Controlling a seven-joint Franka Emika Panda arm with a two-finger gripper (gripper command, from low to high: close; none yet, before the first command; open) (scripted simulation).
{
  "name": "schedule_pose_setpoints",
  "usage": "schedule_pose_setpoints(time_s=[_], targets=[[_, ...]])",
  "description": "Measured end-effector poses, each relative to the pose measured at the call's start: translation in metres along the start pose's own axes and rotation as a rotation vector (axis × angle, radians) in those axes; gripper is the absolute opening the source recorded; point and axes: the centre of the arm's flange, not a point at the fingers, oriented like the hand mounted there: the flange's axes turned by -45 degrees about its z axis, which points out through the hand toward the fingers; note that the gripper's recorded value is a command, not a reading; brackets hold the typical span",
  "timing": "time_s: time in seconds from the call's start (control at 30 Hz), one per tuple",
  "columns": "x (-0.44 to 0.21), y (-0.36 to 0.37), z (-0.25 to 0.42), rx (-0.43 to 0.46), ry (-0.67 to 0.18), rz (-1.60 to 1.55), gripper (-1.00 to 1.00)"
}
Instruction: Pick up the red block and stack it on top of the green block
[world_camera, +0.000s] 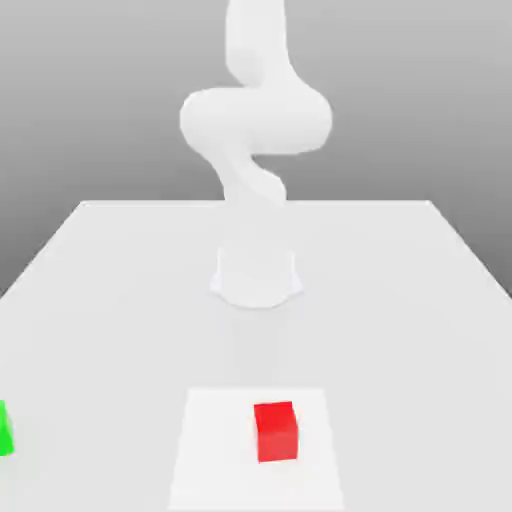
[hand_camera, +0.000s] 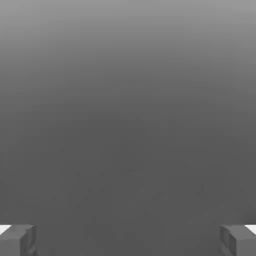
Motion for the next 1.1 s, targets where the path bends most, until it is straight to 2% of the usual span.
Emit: schedule_pose_setpoints(time_s=[0.3,0.5,0.67,0.87,0.9,1.1], targets=[[-0.076,-0.010,0.198,0.016,-0.310,-0.048,0.00],[-0.166,-0.016,0.295,0.027,-0.512,-0.081,0.00],[-0.257,-0.020,0.350,0.037,-0.680,-0.110,0.00],[-0.310,-0.020,0.399,0.038,-0.715,-0.115,0.00],[-0.317,-0.020,0.405,0.038,-0.715,-0.115,-1.00],[-0.320,-0.020,0.408,0.038,-0.715,-0.115,-1.00]])
